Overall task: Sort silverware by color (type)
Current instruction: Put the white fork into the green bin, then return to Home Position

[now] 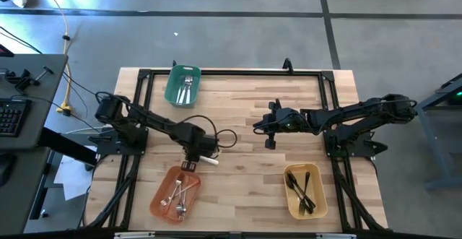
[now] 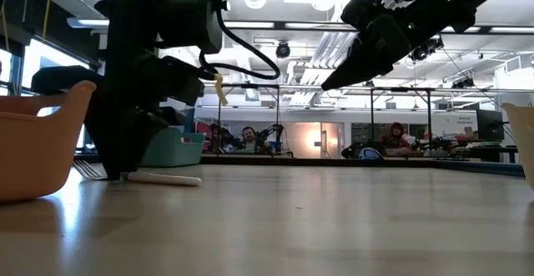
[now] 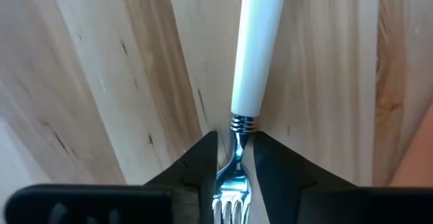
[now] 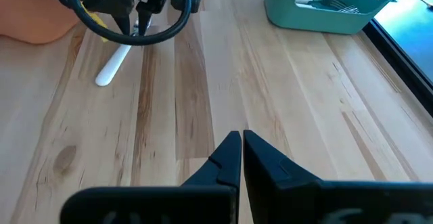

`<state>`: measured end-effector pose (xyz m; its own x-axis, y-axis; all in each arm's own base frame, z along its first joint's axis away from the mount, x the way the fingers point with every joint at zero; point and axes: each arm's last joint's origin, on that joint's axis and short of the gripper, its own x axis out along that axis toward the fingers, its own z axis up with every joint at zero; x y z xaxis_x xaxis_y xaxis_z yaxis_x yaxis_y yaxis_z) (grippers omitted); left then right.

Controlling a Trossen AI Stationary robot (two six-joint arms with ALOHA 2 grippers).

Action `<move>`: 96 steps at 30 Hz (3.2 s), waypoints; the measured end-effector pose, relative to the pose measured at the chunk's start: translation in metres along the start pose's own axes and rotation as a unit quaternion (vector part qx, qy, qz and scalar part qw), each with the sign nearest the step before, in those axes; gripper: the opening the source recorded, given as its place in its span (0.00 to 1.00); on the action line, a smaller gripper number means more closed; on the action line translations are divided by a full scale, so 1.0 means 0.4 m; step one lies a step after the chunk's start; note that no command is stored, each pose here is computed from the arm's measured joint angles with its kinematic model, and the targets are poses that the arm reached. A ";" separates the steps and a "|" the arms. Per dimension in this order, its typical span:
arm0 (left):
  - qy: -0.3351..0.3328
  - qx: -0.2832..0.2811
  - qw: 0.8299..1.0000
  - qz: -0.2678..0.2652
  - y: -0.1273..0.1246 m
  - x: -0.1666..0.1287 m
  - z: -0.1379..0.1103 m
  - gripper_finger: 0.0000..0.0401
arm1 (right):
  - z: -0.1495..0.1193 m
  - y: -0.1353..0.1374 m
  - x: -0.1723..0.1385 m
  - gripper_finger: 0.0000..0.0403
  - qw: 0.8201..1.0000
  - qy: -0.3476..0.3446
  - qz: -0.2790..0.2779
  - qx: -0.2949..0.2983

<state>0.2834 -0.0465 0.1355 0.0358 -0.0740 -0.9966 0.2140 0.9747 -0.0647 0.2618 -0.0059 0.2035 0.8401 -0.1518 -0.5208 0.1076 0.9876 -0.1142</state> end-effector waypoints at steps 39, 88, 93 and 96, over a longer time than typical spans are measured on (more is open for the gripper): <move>-0.159 -0.338 0.902 0.217 0.199 -0.337 -0.165 0.00 | 0.001 0.000 0.000 0.00 1.000 -0.003 0.000 0.001; -0.292 -0.418 0.831 0.224 0.457 -0.206 -0.353 0.01 | -0.003 -0.020 0.003 0.00 0.999 0.006 -0.007 -0.039; -0.380 -0.342 0.835 0.202 0.398 -0.170 -0.335 0.02 | -0.014 -0.063 0.008 0.00 0.995 -0.071 0.028 -0.057; -0.430 -0.291 0.832 0.197 0.348 -0.151 -0.328 0.01 | -0.058 -0.092 0.006 0.00 0.992 -0.113 0.030 -0.052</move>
<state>0.1828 0.1212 0.1798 0.7298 0.3953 -0.5578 -0.4788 0.8779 -0.0042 0.2475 -0.0433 0.1869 0.9423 -0.0678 -0.3277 0.0080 0.9835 -0.1806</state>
